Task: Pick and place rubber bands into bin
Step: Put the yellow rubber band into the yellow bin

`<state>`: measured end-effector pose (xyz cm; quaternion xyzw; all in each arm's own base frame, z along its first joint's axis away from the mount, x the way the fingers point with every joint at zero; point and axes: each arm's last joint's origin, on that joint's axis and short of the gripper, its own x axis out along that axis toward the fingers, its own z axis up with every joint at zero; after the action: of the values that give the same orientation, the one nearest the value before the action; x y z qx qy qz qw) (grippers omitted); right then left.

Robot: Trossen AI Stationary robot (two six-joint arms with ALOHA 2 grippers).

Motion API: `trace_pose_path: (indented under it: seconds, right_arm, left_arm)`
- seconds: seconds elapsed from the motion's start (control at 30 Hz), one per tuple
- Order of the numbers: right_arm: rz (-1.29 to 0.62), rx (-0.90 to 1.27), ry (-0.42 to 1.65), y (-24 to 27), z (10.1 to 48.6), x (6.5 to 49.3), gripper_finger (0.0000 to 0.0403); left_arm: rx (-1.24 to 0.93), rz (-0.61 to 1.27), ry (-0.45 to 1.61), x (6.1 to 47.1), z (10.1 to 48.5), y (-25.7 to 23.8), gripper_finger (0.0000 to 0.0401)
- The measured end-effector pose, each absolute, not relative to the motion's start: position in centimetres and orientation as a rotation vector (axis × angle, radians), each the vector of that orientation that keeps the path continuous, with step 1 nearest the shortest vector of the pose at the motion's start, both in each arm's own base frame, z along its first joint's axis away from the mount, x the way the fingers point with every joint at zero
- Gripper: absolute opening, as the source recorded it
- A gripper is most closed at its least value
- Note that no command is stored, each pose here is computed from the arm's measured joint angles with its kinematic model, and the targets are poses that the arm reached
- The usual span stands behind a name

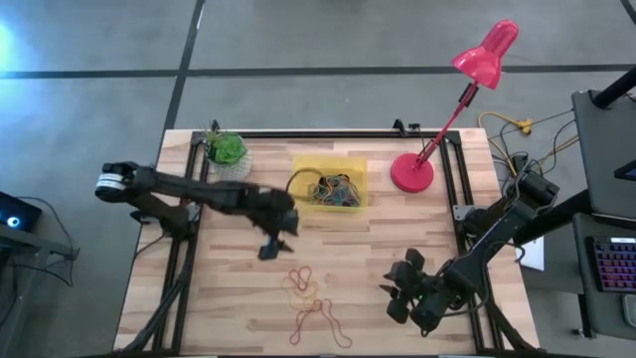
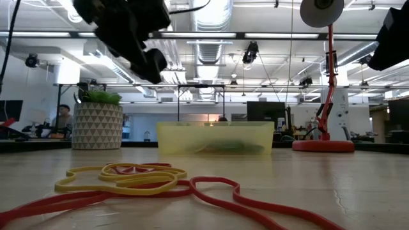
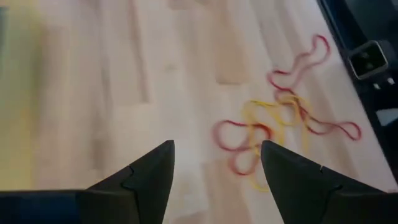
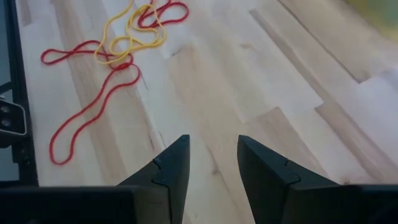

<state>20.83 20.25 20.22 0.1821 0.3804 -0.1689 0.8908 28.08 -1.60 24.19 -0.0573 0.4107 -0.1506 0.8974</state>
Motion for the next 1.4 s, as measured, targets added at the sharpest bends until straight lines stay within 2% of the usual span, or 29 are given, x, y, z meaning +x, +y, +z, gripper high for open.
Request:
trace_pose_path:
  seconds: [0.37,0.77,0.93,1.17,1.4]
  right_arm:
    - [-0.350,0.319,0.779,20.0,20.1,20.9,0.0123]
    - [-0.337,0.291,0.793,20.0,20.0,20.9,0.0123]
    - [-0.331,0.277,0.800,20.0,20.0,20.8,0.0123]
    - [-0.340,0.274,0.807,19.8,19.6,20.7,0.0123]
    - [-0.358,0.286,0.811,19.5,19.1,20.4,0.0123]
  left_arm:
    - [-0.097,-0.248,0.884,28.4,21.8,-8.9,0.0224]
    - [-0.232,-0.081,0.975,31.3,16.8,-12.6,0.0223]
    - [-0.220,-0.082,0.994,31.9,16.2,-13.7,0.0202]
    - [-0.099,-0.062,0.982,31.2,16.0,-14.9,0.0163]
    - [-0.072,-0.039,1.037,30.7,15.3,-14.6,0.0149]
